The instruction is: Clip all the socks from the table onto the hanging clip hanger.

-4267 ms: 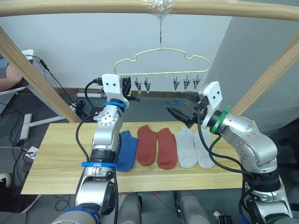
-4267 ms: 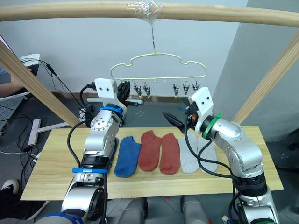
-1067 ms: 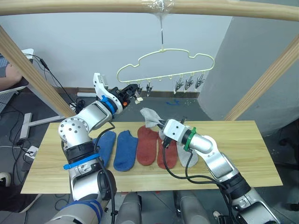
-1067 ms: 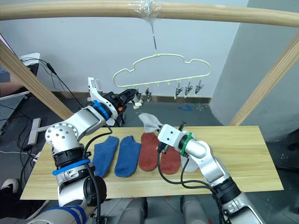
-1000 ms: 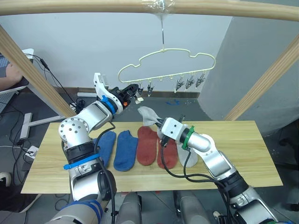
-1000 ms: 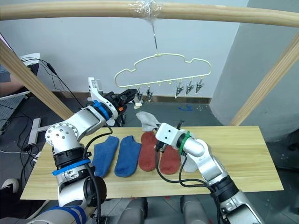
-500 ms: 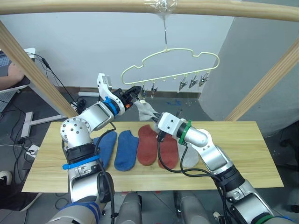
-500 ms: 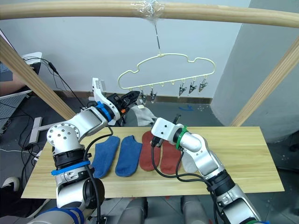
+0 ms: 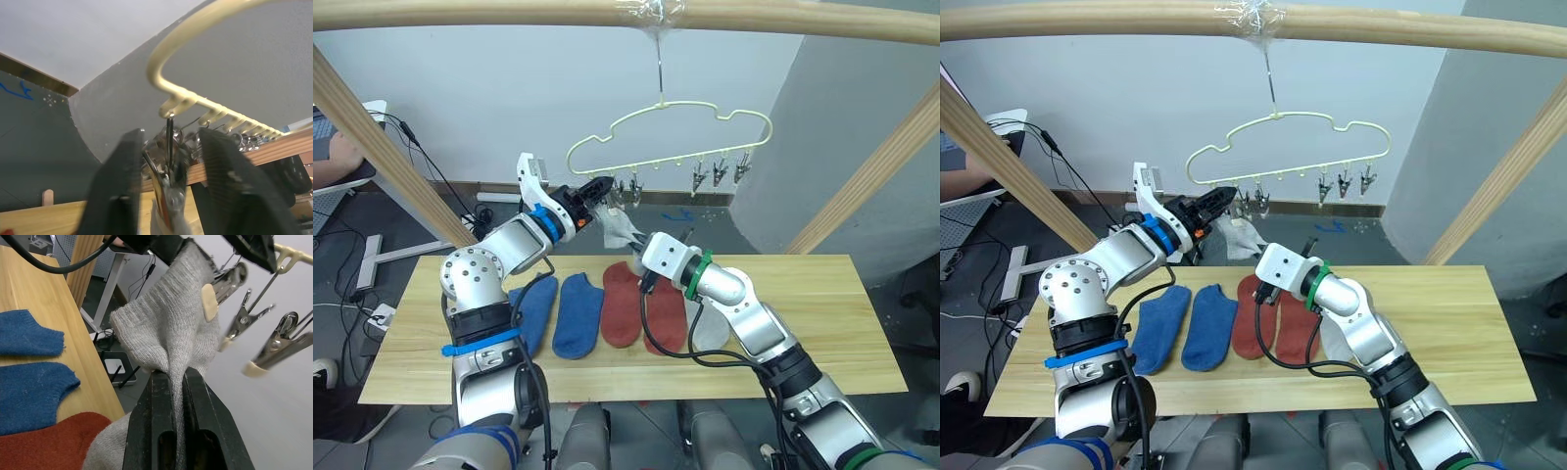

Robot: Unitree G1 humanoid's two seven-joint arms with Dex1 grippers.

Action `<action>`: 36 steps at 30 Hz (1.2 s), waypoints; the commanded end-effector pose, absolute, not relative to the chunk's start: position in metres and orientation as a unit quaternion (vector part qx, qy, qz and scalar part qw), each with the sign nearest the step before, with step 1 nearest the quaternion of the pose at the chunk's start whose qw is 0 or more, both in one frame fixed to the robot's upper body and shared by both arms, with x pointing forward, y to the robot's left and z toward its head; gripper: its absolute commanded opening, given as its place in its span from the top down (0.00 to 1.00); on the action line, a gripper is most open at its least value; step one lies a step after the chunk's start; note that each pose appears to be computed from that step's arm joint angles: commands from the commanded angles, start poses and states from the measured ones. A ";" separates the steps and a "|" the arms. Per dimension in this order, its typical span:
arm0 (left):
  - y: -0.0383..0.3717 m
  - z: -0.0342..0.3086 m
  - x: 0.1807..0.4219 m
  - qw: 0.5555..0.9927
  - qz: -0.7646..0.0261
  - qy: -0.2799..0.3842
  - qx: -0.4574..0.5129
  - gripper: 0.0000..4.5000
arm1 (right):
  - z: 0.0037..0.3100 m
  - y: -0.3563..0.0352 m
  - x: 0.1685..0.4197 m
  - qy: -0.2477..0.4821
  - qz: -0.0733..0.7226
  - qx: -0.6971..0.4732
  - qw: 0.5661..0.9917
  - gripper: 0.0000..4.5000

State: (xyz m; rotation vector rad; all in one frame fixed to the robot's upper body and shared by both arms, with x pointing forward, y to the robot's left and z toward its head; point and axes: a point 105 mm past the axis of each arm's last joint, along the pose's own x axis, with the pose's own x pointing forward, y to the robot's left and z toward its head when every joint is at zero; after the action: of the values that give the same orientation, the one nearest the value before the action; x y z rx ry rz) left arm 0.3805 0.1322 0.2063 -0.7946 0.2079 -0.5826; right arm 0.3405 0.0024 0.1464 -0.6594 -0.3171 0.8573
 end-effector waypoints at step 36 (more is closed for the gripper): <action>0.182 0.197 0.303 0.943 -0.260 0.109 -0.173 0.00 | 0.117 -0.038 0.334 -0.013 0.449 -0.108 0.887 0.01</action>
State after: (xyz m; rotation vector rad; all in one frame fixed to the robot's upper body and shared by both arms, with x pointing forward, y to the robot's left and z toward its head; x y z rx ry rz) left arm 0.3061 0.1895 0.1893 -0.4394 0.2741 -0.5048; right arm 0.3346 -0.0307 0.1012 -0.2472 0.0205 0.9542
